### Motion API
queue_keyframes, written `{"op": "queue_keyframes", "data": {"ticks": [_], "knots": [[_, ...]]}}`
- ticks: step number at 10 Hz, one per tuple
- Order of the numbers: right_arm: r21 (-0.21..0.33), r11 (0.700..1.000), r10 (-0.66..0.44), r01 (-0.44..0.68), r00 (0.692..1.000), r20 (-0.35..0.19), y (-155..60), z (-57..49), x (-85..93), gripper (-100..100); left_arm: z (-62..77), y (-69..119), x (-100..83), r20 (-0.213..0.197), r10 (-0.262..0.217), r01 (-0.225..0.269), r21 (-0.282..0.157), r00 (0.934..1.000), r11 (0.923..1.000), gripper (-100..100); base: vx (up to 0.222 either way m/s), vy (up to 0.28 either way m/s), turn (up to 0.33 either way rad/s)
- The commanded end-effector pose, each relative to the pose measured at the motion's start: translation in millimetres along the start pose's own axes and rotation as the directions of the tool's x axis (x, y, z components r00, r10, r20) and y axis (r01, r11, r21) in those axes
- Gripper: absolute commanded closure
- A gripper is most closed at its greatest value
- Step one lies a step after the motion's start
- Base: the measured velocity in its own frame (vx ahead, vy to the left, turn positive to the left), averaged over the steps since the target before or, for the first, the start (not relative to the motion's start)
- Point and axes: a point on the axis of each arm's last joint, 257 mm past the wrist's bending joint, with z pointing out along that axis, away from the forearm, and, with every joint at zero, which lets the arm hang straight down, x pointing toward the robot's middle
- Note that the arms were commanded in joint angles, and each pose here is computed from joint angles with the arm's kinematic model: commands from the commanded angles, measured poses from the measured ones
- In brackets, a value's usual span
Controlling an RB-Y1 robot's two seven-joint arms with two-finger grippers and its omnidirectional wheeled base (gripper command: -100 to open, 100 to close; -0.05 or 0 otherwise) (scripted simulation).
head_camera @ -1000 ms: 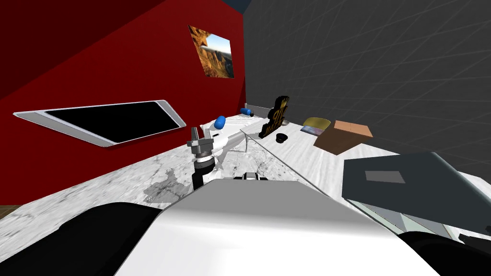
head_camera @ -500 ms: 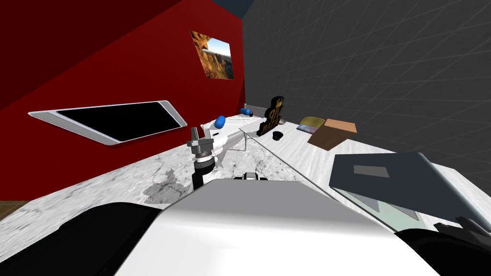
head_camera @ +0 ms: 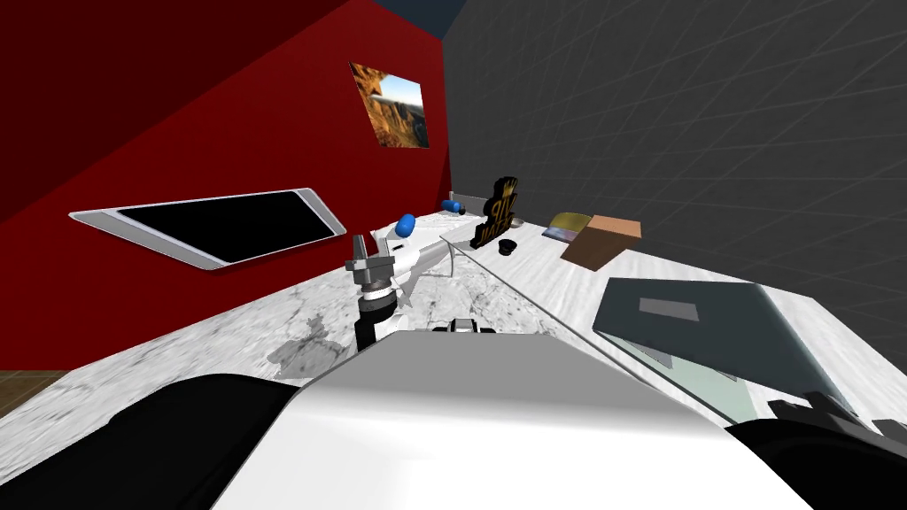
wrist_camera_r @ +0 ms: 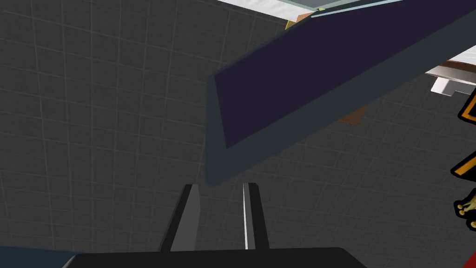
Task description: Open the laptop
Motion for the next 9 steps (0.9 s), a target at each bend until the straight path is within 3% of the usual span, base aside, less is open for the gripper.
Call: {"op": "queue_keyframes", "data": {"ticks": [1, 5, 6, 9], "knots": [[-0.011, 0.995, 0.098, -0.098, 0.995, 0.008, 15.1, 9.9, 16.6, 100, 0.0, 0.0, 0.0, 0.000, 0.000, 0.000, 0.000, 1.0000, 1.0000, 0, -0.072, -0.043, -0.013], [-0.030, 0.965, 0.260, -0.259, 0.965, 0.016, 42.6, 24.7, 42.0, 100, 0.0, 0.0, 0.0, 0.000, 0.000, 0.000, 0.000, 1.0000, 1.0000, 0, -0.086, -0.037, -0.011], [-0.015, 0.974, 0.228, -0.228, 0.973, 0.017, 25.1, 19.1, 28.6, -100, 0.0, 0.0, 0.0, 0.000, 0.000, 0.000, 0.000, 1.0000, 1.0000, 0, -0.037, -0.011, 0.030], [-0.005, 0.974, 0.226, -0.226, 0.974, 0.019, 10.5, 12.7, 7.6, -100, 0.0, 0.0, 0.0, 0.000, 0.000, 0.000, 0.000, 1.0000, 1.0000, 0, 0.027, 0.015, 0.021]]}}
